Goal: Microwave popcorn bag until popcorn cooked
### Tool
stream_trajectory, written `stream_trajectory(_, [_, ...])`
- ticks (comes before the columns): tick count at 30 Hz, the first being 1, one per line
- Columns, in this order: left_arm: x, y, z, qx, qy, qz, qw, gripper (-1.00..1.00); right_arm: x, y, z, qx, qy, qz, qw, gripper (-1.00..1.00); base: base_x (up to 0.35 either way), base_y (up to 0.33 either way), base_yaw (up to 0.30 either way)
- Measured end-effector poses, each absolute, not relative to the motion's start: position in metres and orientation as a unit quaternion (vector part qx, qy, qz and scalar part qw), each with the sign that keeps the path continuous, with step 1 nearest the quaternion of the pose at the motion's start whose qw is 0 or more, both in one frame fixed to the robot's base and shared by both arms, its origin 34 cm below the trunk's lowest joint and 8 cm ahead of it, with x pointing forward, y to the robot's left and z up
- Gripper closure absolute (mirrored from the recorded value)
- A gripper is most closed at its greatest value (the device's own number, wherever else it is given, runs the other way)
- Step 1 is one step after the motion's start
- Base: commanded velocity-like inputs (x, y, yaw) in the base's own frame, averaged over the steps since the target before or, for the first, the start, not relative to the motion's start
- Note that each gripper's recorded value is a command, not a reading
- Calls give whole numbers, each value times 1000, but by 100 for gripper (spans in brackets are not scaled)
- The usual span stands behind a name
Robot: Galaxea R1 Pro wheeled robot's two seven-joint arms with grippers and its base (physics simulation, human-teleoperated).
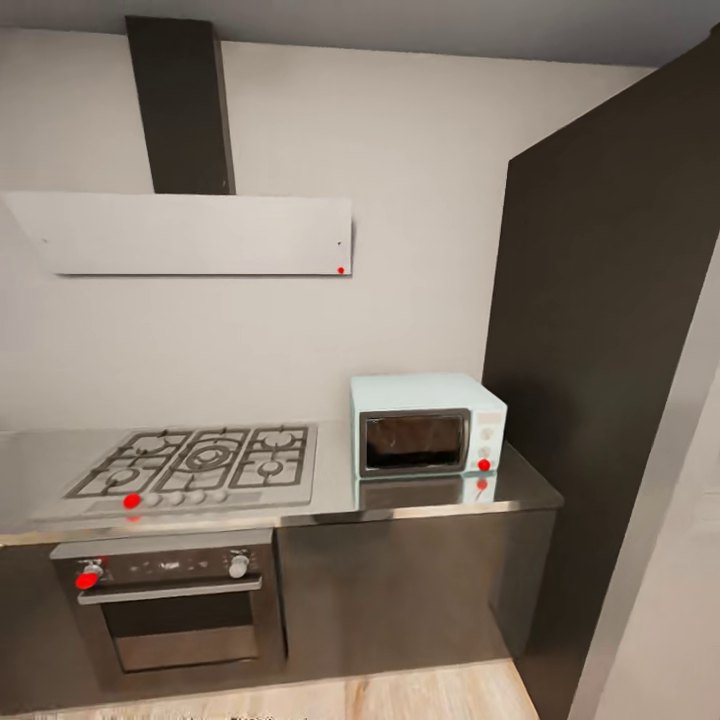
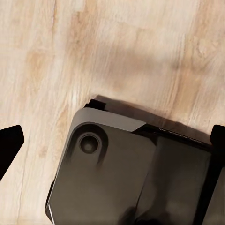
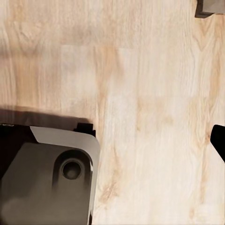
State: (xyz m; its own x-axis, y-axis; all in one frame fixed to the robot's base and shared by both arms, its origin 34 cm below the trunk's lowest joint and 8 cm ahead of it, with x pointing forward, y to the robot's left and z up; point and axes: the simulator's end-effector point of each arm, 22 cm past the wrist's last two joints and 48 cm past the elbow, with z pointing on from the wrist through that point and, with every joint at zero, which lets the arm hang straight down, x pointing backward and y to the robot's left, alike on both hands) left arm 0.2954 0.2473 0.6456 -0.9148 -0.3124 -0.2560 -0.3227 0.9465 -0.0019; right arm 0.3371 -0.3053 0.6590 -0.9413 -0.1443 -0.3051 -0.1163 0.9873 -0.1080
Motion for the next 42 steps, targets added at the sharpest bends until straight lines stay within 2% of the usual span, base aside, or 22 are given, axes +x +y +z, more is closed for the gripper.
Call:
stream_trajectory(7, [295, 247, 646, -162, 978, 20, 128, -100, 337, -307, 659, -66, 984, -45, 159, -100, 0, 0, 256])
stream_trajectory(25, [295, 252, 646, -163, 978, 23, 128, -100, 340, -303, 660, -65, 983, -42, 164, -100, 0, -5, 5])
stream_trajectory(42, [295, 252, 646, -163, 978, 23, 128, -100, 340, -304, 660, -64, 984, -42, 163, -100, 0, -260, 0])
